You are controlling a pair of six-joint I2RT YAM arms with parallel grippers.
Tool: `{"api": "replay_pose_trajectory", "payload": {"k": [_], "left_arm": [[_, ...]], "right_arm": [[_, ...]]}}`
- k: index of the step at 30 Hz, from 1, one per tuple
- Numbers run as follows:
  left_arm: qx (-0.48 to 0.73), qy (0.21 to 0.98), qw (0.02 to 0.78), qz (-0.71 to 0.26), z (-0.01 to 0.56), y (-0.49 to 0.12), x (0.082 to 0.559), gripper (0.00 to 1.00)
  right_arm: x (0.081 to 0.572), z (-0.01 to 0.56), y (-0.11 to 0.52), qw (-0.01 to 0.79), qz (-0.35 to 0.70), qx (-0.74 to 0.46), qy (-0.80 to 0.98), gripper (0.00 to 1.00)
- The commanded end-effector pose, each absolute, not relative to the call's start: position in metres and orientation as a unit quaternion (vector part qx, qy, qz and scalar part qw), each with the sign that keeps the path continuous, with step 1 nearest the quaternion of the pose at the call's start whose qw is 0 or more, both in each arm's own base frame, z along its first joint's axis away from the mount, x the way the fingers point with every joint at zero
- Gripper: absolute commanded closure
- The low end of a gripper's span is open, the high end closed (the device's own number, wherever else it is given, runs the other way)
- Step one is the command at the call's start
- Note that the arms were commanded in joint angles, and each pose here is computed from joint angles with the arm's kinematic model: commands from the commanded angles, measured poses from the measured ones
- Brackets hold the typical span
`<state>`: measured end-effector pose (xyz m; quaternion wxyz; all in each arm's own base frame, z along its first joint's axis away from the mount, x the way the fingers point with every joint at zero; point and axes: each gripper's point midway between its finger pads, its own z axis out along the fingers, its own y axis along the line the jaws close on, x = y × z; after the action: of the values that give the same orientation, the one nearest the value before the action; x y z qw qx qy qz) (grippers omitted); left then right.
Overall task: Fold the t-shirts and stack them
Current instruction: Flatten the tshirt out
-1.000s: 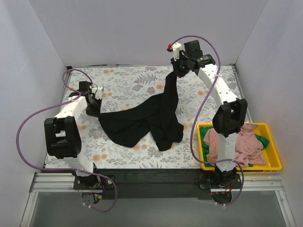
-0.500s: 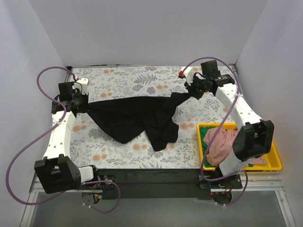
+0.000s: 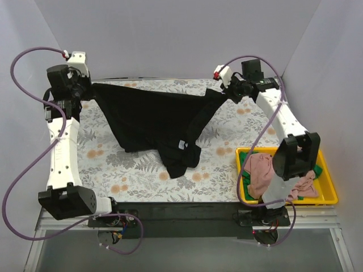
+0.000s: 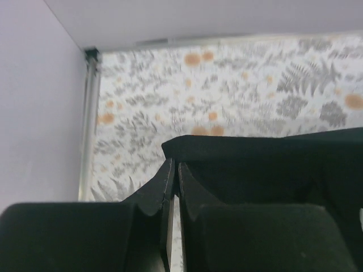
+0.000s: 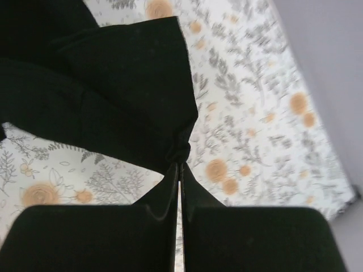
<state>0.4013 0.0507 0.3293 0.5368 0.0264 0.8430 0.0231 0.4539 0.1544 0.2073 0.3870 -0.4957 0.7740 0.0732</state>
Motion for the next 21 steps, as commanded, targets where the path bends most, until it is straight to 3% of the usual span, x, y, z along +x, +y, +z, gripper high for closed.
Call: {"api": "replay_pose_trajectory", "payload": {"k": [1, 5, 6, 8, 9, 10, 14, 17, 21], "left_arm": [[0.025, 0.771, 0.633, 0.055, 0.423, 0.054, 0.372, 1.00], [0.040, 0.773, 0.631, 0.053, 0.411, 0.046, 0.349, 1.00], [0.044, 0.772, 0.632, 0.053, 0.411, 0.045, 0.344, 1.00], [0.069, 0.787, 0.612, 0.035, 0.396, 0.035, 0.340, 1.00], [0.083, 0.792, 0.604, 0.023, 0.391, 0.030, 0.340, 1.00], [0.108, 0.793, 0.599, -0.005, 0.389, 0.018, 0.338, 1.00], [0.144, 0.806, 0.572, -0.049, 0.377, 0.000, 0.334, 1.00], [0.146, 0.818, 0.552, -0.069, 0.364, -0.003, 0.340, 1.00], [0.152, 0.831, 0.527, -0.092, 0.349, -0.012, 0.346, 1.00]], "right_arm": [[0.413, 0.251, 0.147, 0.435, 0.072, -0.538, 0.718, 0.99], [0.400, 0.205, 0.135, 0.446, -0.002, -0.584, 0.678, 0.99], [0.401, 0.183, 0.135, 0.420, -0.005, -0.585, 0.693, 0.83], [0.418, 0.183, 0.126, 0.407, -0.019, -0.547, 0.732, 0.63], [0.417, 0.156, 0.117, 0.359, 0.012, -0.518, 0.776, 0.40], [0.431, 0.176, 0.117, 0.372, 0.023, -0.489, 0.789, 0.20], [0.426, 0.161, 0.108, 0.305, 0.112, -0.376, 0.868, 0.22], [0.393, 0.162, 0.128, 0.268, 0.192, -0.327, 0.886, 0.27], [0.339, 0.147, 0.157, 0.193, 0.304, -0.282, 0.889, 0.49]]}}
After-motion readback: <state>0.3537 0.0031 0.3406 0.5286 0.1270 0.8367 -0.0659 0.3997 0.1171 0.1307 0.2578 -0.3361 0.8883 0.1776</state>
